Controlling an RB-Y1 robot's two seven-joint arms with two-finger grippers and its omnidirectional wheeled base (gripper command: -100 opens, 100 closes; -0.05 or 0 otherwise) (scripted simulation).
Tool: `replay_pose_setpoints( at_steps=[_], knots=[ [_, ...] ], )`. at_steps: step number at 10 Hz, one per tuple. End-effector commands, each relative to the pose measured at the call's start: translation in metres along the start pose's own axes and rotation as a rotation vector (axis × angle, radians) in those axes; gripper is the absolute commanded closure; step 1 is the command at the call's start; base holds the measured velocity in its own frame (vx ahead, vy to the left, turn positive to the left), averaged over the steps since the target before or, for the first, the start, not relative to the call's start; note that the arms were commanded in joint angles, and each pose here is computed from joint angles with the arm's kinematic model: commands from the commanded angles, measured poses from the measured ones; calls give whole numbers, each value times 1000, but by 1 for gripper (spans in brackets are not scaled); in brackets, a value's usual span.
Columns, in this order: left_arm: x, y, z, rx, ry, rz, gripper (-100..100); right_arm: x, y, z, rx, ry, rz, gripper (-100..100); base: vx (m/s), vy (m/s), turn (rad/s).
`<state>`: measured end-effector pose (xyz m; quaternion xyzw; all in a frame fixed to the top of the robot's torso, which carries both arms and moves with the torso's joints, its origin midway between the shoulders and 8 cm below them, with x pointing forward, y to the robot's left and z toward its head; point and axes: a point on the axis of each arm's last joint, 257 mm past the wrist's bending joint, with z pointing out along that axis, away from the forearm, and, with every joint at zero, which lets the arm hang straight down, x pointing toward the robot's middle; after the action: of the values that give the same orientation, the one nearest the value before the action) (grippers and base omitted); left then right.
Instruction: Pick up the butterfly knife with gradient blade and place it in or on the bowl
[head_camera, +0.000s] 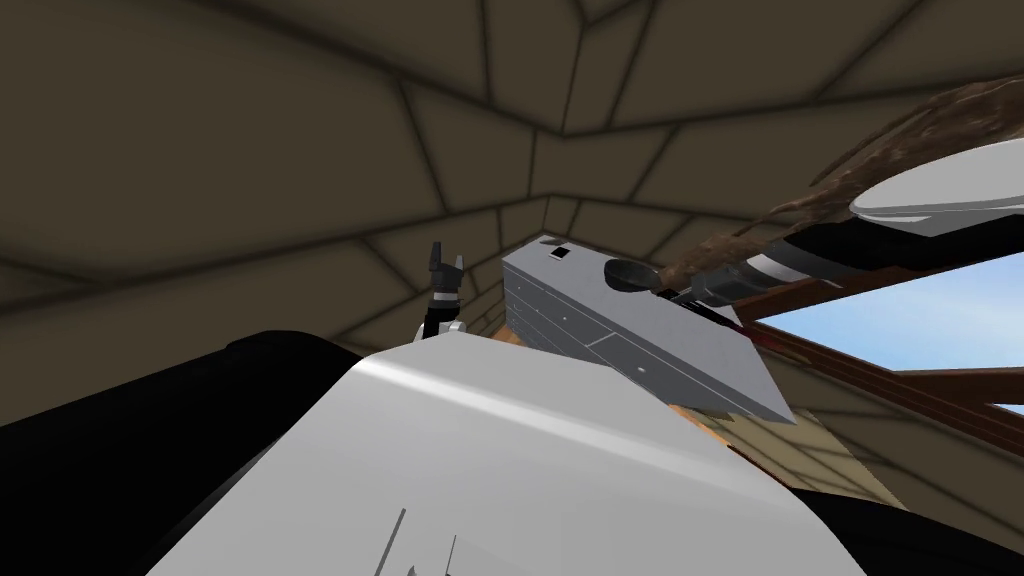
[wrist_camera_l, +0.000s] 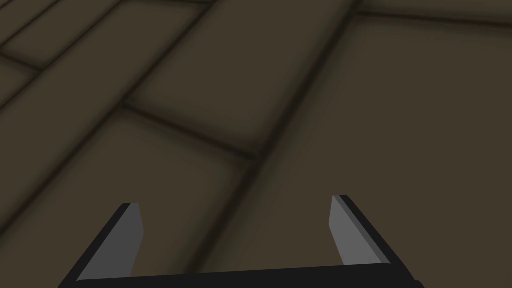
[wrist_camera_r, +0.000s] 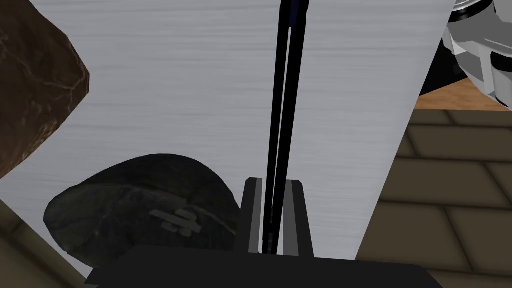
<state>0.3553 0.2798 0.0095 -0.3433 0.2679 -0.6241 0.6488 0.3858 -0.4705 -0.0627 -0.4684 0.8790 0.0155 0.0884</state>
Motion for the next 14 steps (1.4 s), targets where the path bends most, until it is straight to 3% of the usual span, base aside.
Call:
replay_pose_setpoints(
  at_steps=[1, 8, 14],
  knots=[
    [0, 0, 0, 0, 0, 0, 0, 0, -4, -11, 7, -5, 30, 100, -6, 16, 170],
    [0, 0, 0, 0, 0, 0, 0, 14, -19, -51, 24, -16, 162, 100, 9, 17, 213],
    [0, 0, 0, 0, 0, 0, 0, 40, -24, -76, 26, 6, 282, 100, 3, -20, 274]
  ],
)
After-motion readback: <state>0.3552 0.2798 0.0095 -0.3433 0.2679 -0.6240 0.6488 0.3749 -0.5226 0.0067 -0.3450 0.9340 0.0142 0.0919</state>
